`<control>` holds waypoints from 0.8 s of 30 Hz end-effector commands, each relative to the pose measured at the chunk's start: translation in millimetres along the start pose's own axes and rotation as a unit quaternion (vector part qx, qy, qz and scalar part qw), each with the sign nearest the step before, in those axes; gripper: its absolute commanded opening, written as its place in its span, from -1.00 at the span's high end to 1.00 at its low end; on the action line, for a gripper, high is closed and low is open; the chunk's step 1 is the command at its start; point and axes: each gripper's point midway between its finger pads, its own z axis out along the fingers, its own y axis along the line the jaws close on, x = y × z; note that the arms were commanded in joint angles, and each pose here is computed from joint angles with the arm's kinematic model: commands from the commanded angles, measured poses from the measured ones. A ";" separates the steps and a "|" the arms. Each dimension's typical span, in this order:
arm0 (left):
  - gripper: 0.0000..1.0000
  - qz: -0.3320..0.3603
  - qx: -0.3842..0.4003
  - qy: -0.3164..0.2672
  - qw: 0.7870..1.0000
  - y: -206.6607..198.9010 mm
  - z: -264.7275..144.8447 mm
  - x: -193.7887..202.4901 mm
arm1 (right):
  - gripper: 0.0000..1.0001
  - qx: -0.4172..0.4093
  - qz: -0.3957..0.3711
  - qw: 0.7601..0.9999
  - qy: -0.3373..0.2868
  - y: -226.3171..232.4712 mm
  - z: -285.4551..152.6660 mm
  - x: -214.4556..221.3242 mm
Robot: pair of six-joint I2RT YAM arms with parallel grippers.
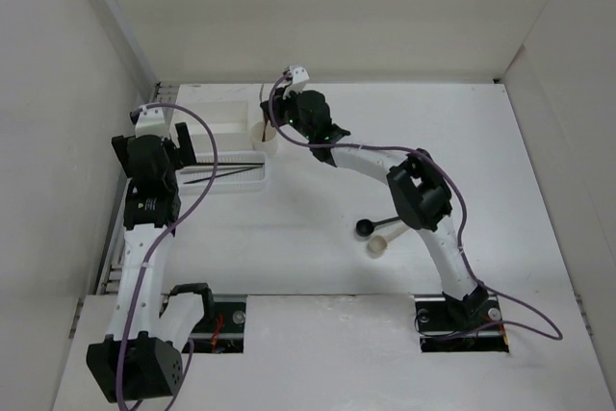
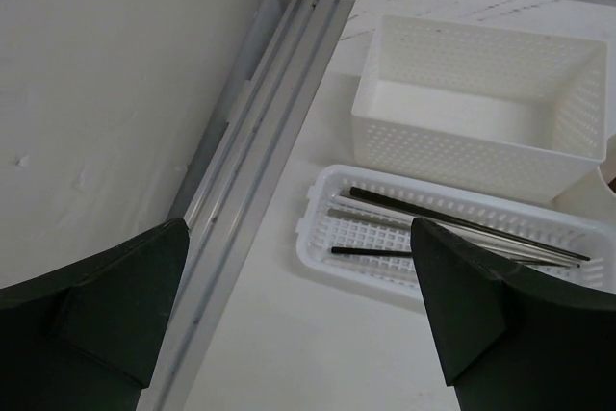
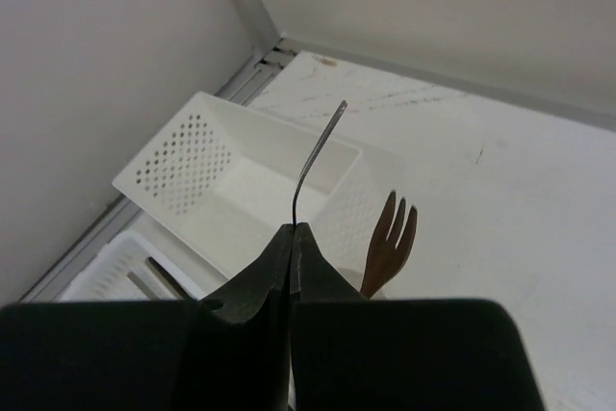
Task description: Sort the eating utensils into containers
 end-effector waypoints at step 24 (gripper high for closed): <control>-1.00 -0.001 -0.036 -0.031 0.999 19.4 19.5 -13.5 | 1.00 0.073 -0.098 0.990 -0.075 -20.5 16.3 5.3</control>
